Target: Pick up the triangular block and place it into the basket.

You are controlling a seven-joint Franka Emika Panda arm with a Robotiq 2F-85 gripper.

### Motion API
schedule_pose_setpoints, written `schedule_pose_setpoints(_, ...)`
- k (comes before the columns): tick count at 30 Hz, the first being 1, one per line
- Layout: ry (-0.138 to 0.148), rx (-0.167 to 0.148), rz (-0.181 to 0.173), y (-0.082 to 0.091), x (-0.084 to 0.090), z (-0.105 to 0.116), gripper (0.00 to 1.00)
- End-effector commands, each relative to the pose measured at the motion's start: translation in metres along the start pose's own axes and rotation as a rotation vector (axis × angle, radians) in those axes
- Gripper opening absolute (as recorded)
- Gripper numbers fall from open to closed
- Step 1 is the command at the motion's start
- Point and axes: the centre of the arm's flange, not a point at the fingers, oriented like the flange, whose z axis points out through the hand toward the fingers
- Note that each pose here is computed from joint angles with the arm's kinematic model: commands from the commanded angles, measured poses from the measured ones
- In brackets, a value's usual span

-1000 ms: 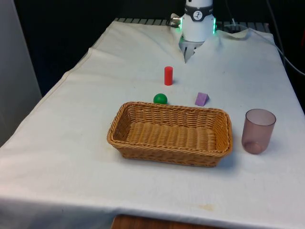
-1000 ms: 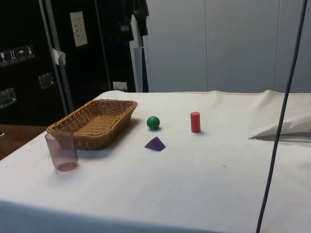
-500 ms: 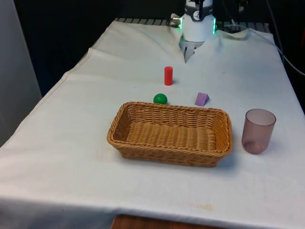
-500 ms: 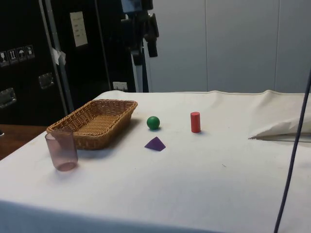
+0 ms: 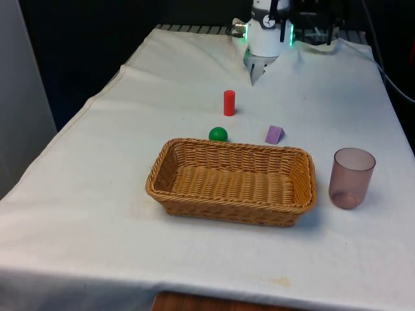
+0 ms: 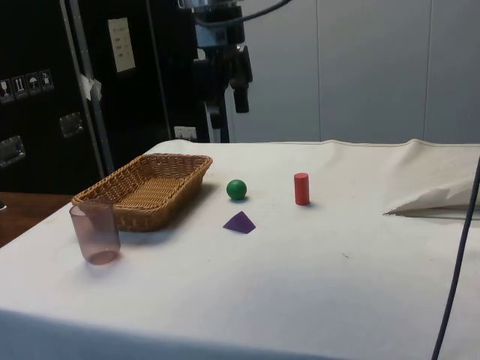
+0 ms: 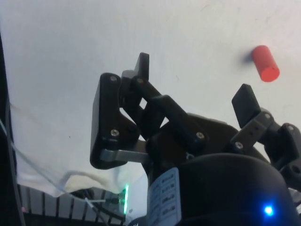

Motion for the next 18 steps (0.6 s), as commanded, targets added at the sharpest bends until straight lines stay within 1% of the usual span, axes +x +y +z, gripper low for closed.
schedule_pose_setpoints(1, 0.015, -0.006, 0.007, -0.002, -0.001, 0.002, 1.00)
schedule_pose_setpoints(2, 0.024, -0.007, 0.010, -0.004, -0.002, 0.007, 1.00)
schedule_pose_setpoints(4, 0.031, -0.008, 0.011, -0.007, -0.004, 0.011, 1.00)
schedule_pose_setpoints(5, 0.021, -0.003, 0.007, -0.006, -0.004, 0.011, 1.00)
schedule_pose_setpoints(6, 0.036, -0.009, 0.011, -0.008, -0.004, 0.013, 1.00)
schedule_pose_setpoints(12, 0.065, -0.018, 0.014, -0.010, -0.004, 0.026, 1.00)
schedule_pose_setpoints(13, 0.067, -0.019, 0.015, -0.007, -0.004, 0.029, 1.00)
schedule_pose_setpoints(14, 0.053, -0.013, 0.010, -0.010, -0.005, 0.027, 1.00)
schedule_pose_setpoints(15, 0.071, -0.019, 0.014, -0.005, -0.003, 0.031, 1.00)
schedule_pose_setpoints(18, 0.079, -0.022, 0.014, 0.001, -0.003, 0.039, 1.00)
